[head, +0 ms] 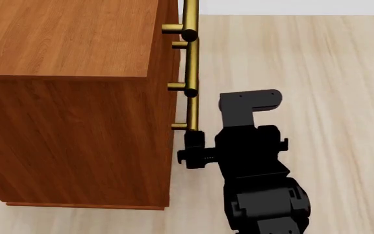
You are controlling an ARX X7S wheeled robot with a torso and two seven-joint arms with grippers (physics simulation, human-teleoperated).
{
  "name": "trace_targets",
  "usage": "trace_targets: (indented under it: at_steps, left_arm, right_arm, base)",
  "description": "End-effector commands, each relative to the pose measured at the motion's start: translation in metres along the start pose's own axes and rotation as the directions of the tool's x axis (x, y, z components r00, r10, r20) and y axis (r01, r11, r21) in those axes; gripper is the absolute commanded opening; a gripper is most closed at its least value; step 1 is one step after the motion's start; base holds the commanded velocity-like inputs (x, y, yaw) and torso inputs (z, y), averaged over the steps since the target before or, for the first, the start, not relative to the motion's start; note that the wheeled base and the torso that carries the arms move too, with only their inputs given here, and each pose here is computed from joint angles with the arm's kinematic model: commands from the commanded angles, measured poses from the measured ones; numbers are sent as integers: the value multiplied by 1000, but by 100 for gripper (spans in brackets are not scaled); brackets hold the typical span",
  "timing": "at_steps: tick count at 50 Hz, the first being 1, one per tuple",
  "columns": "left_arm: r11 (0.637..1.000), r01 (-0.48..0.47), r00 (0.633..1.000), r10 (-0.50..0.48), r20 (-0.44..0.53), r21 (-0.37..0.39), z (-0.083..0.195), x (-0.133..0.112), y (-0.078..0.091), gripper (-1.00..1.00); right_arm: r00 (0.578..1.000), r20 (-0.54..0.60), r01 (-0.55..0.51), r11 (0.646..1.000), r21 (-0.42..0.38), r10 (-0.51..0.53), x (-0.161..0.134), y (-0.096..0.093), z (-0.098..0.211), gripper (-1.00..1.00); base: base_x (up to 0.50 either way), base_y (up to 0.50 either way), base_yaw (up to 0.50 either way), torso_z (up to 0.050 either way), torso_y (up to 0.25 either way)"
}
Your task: Close the bottom drawer of the cabinet and open the top drawer.
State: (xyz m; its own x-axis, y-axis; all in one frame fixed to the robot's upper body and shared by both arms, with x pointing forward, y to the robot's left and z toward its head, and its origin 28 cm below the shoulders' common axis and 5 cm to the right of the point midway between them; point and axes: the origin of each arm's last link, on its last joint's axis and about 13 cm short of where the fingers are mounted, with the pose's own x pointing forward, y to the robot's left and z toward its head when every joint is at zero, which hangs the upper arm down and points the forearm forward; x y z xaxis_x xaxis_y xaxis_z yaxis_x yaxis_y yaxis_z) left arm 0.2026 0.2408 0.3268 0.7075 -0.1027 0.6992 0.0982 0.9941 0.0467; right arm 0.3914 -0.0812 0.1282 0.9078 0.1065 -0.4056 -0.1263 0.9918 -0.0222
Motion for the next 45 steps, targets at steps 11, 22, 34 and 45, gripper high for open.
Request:
trace_targets:
  at_steps: [11,22,34,45]
  left_arm:
    - [1000,0,1000,0,1,-2,-1,0,0,100]
    - [1000,4,1000,-4,4,-8,0,0,-1,100]
    - [1000,7,1000,-7,7,-10,1,-1,-2,100]
    - [1000,15,1000,-15,10,-16,2,0,-5,100]
  right_arm:
    - [987,5,-161,987,24,161,-7,22,-6,100]
    - [984,27,-177,984,15,177,-24,26,-12,100]
    - [986,55,-157,987,12,157,-41,25,-15,100]
    - [991,102,-89,996,14,87,-62,20,-10,100]
  base:
    - [1,2,3,0,0]
    - [-1,2,2,0,0]
    - [0,1,2,0,0]
    - [0,1,1,0,0]
